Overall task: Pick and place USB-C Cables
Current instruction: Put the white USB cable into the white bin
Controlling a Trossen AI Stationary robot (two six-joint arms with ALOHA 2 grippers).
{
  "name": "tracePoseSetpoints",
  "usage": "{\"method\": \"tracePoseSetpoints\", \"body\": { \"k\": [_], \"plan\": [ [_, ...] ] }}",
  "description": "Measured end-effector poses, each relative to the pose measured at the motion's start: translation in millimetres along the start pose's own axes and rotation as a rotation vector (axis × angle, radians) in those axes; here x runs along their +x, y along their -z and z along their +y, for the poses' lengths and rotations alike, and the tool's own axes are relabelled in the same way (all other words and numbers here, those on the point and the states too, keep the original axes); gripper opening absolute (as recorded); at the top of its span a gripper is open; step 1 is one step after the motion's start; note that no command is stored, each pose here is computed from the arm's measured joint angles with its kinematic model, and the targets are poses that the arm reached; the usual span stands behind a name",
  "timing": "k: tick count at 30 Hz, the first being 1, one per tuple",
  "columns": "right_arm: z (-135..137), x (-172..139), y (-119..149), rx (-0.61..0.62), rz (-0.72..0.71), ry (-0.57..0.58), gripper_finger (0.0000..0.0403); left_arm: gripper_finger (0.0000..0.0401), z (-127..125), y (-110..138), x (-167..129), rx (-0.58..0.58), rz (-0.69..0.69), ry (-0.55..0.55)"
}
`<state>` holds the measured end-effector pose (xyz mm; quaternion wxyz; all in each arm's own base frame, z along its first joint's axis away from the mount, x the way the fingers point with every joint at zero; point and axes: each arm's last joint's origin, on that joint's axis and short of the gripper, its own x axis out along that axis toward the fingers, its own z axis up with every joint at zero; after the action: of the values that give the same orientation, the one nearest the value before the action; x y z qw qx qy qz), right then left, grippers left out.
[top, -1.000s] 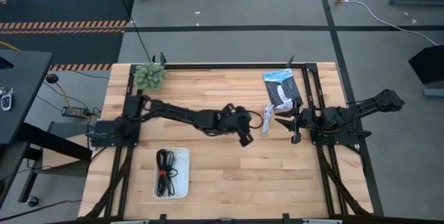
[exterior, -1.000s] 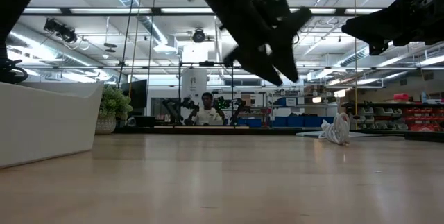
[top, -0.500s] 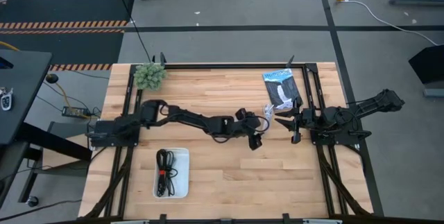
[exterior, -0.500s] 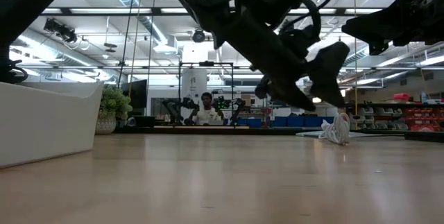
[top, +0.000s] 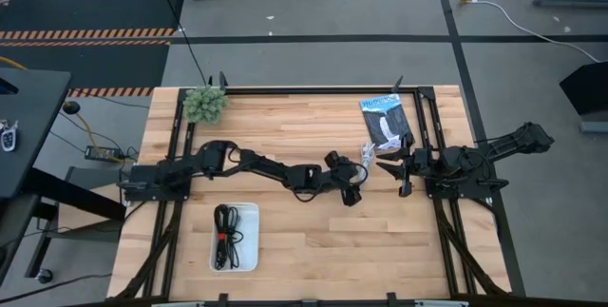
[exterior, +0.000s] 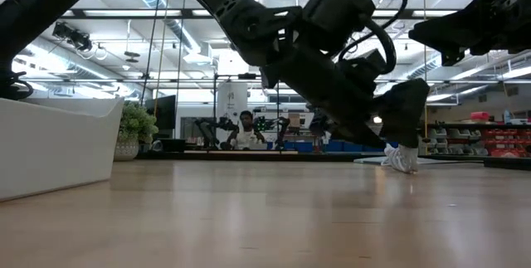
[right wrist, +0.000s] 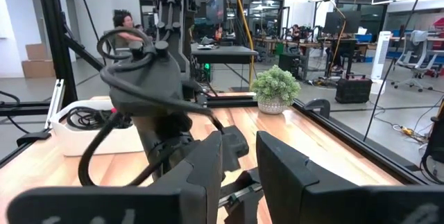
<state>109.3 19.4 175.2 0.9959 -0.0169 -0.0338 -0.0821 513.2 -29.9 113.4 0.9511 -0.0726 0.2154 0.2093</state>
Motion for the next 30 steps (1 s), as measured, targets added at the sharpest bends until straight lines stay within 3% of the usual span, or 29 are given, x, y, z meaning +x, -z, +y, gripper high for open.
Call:
{"method": "tracePoseSetpoints", "body": {
  "k": [7, 18, 24, 27, 30],
  "plan": [
    [0, 0, 0, 0.000, 0.000, 0.000, 0.0096, 0.0220, 9, -1, 4, -0.008, 0.015, -0.001],
    [0, 0, 0, 0.000, 0.000, 0.000, 0.0096, 0.0025, 13, -4, 0, -0.035, 0.088, 0.009],
    [0, 0, 0, 0.000, 0.000, 0.000, 0.0096, 0.0028, 7, -45, -45, 0.025, 0.102, -0.066],
    [0, 0, 0, 0.000, 0.000, 0.000, 0.0096, 0.0030, 4, -62, -80, 0.070, 0.166, -0.101],
    [0, 0, 0, 0.000, -0.001, 0.000, 0.0096, 0.0025, -1, -76, -120, 0.037, 0.232, -0.122]
  ]
}}
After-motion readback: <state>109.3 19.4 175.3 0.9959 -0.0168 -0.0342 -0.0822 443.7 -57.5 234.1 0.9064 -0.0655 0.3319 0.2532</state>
